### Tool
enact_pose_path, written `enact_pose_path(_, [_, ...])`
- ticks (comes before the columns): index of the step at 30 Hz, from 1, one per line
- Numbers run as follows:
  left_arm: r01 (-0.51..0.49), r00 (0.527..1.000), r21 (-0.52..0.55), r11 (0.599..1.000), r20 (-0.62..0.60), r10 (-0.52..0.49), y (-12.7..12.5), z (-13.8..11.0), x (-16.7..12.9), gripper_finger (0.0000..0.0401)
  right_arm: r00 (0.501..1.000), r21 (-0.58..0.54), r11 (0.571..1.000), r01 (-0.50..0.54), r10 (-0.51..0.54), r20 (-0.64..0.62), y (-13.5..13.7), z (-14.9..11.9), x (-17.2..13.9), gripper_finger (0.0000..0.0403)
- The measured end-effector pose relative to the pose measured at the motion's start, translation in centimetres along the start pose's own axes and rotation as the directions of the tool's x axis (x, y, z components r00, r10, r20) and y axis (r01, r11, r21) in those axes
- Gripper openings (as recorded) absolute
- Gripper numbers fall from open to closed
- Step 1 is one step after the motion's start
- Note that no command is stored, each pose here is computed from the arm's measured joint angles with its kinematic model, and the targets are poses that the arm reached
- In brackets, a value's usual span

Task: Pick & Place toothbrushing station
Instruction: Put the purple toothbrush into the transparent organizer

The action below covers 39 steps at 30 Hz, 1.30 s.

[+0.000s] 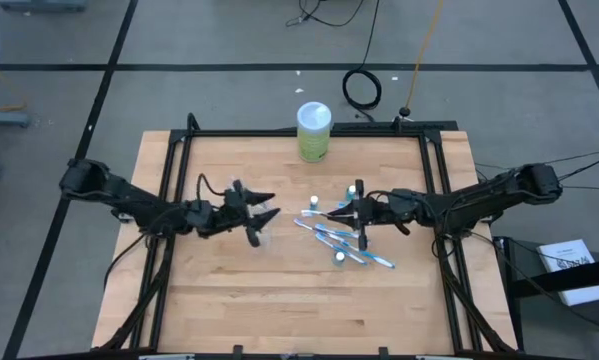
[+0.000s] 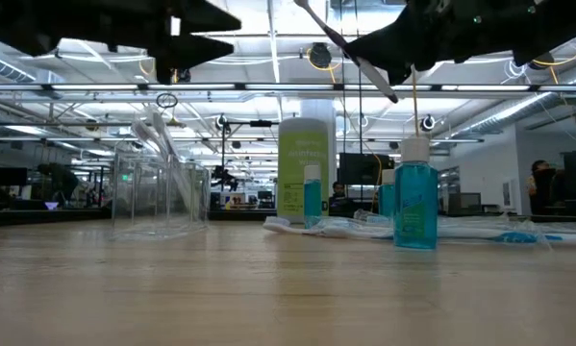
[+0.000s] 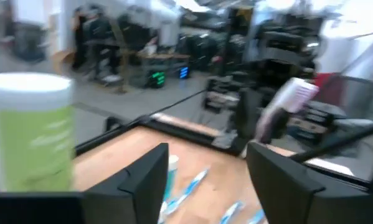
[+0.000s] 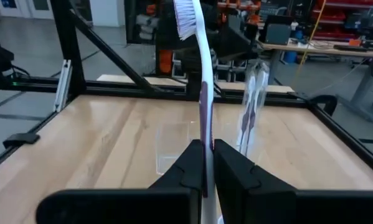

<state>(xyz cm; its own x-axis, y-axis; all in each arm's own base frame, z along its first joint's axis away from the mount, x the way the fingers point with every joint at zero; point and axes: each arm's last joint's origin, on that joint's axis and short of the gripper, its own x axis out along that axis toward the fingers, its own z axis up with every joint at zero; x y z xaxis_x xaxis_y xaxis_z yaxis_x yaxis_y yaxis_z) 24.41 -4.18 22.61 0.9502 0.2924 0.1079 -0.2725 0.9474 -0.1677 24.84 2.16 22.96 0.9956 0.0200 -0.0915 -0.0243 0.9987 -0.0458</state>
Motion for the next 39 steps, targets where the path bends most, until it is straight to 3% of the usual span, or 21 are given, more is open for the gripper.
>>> enact_pose_path(3, [0.067,0.996,-0.002,0.998,0.051,-0.067,-0.1,-0.7,0.8,0.0248,1.0,0.002,1.0,0.001,-0.001,0.031,0.0,0.1,0.2,0.0012])
enact_pose_path(9, [0.086,0.993,0.004,0.996,0.076,-0.086,-0.6,-1.2,3.5,0.0256,0.995,-0.008,1.0,0.002,-0.001,0.1,0.0,0.8,0.2,0.0012])
enact_pose_path(17, [0.154,0.976,0.182,0.971,0.125,-0.179,-2.7,-0.3,8.7,0.0241,0.995,-0.022,1.0,0.002,0.001,0.099,0.0,0.8,0.2,0.0012])
enact_pose_path(25, [0.164,0.973,0.236,0.958,0.118,-0.196,-3.6,0.1,10.6,0.0221,0.996,-0.03,0.999,-0.022,0.025,0.088,0.1,0.7,0.2,0.0012])
enact_pose_path(31, [0.164,0.974,0.234,0.958,0.114,-0.195,-3.5,0.1,10.7,0.0159,0.996,-0.034,0.999,-0.021,0.024,0.082,0.1,0.6,0.2,0.0012])
enact_pose_path(39, [0.168,0.974,0.239,0.957,0.112,-0.199,-3.5,0.0,10.7,0.0018,0.996,-0.048,0.999,-0.016,0.02,0.086,0.0,0.7,0.2,0.0012])
